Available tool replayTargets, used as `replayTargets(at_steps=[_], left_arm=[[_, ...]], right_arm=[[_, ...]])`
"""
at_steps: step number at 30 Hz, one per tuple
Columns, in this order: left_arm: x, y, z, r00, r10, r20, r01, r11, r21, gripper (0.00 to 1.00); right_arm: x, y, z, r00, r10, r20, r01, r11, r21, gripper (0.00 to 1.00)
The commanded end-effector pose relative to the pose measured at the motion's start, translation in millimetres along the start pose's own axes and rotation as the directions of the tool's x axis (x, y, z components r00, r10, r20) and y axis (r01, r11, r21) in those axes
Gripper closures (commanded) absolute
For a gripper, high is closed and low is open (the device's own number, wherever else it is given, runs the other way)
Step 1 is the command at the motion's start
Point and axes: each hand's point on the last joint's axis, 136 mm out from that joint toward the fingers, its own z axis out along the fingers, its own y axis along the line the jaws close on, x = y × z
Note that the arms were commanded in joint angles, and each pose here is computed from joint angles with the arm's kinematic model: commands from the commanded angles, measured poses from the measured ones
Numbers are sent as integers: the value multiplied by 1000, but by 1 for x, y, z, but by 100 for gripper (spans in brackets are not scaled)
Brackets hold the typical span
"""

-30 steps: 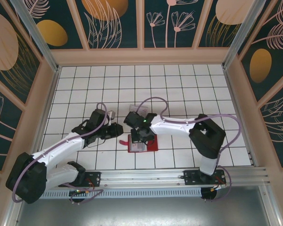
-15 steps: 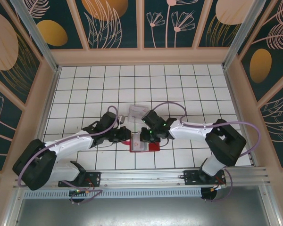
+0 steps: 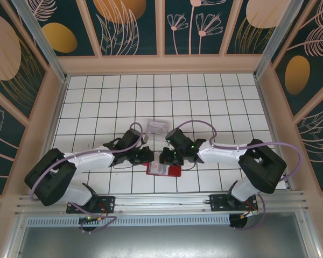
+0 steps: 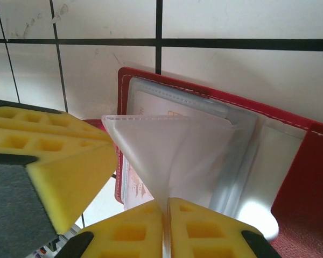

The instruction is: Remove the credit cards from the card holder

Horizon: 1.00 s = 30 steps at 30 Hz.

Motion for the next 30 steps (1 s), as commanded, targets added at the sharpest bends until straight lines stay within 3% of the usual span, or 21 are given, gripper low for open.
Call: replayTargets(at_steps=[1,10,17,30], left_arm=[[-5,-11,2,1000,13,3,-13,1000,8,87],[0,-16,13,999,26,-33,-26,1000,0,87],[1,-22,18,998,40,-47,-40,999,-1,87],[9,-44,35,992,88,-91,-86,996,21,85]], right_arm=[[0,4,-5,1000,12,13,-12,999,-38,87],[0,-4,-9,1000,12,27,-12,1000,-6,81],[-8,-23,-28,996,0,84,-12,990,144,70],[-31,-47,-78,971,-13,238,-71,937,341,66]])
